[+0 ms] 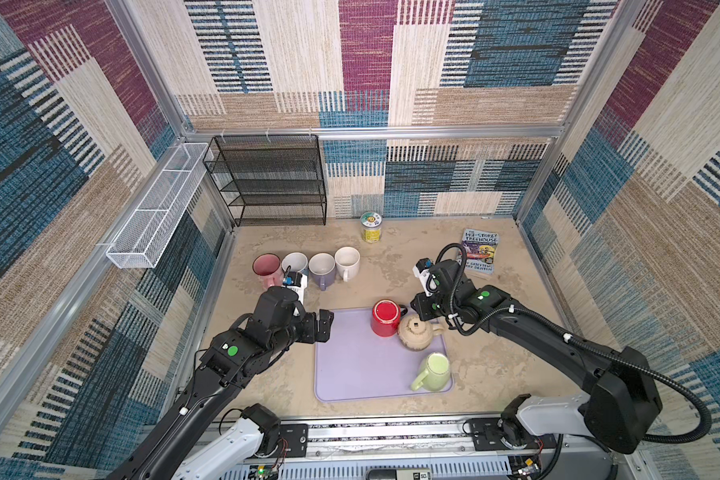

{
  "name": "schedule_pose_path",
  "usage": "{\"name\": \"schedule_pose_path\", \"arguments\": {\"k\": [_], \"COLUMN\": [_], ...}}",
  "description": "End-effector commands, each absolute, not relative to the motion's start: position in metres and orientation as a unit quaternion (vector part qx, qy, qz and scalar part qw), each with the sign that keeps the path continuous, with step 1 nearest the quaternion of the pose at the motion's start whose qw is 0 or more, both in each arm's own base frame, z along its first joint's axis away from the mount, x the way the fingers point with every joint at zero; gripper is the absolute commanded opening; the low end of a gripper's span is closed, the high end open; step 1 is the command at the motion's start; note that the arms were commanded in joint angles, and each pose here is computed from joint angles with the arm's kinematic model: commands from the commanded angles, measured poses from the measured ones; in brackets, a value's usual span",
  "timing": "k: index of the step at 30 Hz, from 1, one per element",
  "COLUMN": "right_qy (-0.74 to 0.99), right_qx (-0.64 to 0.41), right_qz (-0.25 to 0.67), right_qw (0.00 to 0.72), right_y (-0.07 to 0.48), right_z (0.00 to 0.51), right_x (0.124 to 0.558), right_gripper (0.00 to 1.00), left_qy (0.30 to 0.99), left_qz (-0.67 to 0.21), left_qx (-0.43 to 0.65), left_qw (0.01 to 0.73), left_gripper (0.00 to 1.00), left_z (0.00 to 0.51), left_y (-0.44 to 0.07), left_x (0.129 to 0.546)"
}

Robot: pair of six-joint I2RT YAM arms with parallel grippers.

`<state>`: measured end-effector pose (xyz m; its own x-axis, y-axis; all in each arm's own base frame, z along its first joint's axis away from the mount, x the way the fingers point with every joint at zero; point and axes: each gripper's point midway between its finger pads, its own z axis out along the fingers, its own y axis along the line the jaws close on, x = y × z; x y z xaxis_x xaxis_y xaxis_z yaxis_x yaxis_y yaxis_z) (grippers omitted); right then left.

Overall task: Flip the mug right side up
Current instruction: 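Move the right gripper over the upside-down red mug on the tray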

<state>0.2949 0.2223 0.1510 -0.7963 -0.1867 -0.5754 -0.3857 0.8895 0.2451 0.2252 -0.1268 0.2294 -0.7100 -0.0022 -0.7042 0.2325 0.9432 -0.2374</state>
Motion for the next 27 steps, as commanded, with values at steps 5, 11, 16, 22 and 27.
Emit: {"name": "schedule_pose_path", "arguments": {"k": [5, 11, 16, 22, 27], "right_qy": [0.937, 0.942, 0.943, 0.940, 0.938], "right_qx": [-0.158, -0.166, -0.177, -0.196, -0.215], "right_qz": [0.151, 0.145, 0.143, 0.149, 0.149], "right_qw": [0.273, 0.254, 0.241, 0.235, 0.229], "right_y": [0.227, 0.238, 0.250, 0.269, 0.286], "right_z": [0.137, 0.119, 0.108, 0.106, 0.102], "right_x": [0.311, 0.315, 0.314, 0.309, 0.299], "right_gripper": [0.09, 0.07, 0.06, 0.13, 0.37], "left_qy": [0.909, 0.905, 0.904, 0.903, 0.902], "left_qz": [-0.160, -0.152, -0.152, -0.152, -0.152], "left_qx": [0.072, 0.068, 0.068, 0.065, 0.064], "left_qw": [0.378, 0.392, 0.395, 0.396, 0.398], "left_gripper": [1.00, 1.00, 1.00, 1.00, 1.00], "left_z": [0.221, 0.226, 0.227, 0.227, 0.227], "left_y": [-0.127, -0.121, -0.120, -0.118, -0.117], "left_x": [0.223, 0.223, 0.222, 0.222, 0.222]}}
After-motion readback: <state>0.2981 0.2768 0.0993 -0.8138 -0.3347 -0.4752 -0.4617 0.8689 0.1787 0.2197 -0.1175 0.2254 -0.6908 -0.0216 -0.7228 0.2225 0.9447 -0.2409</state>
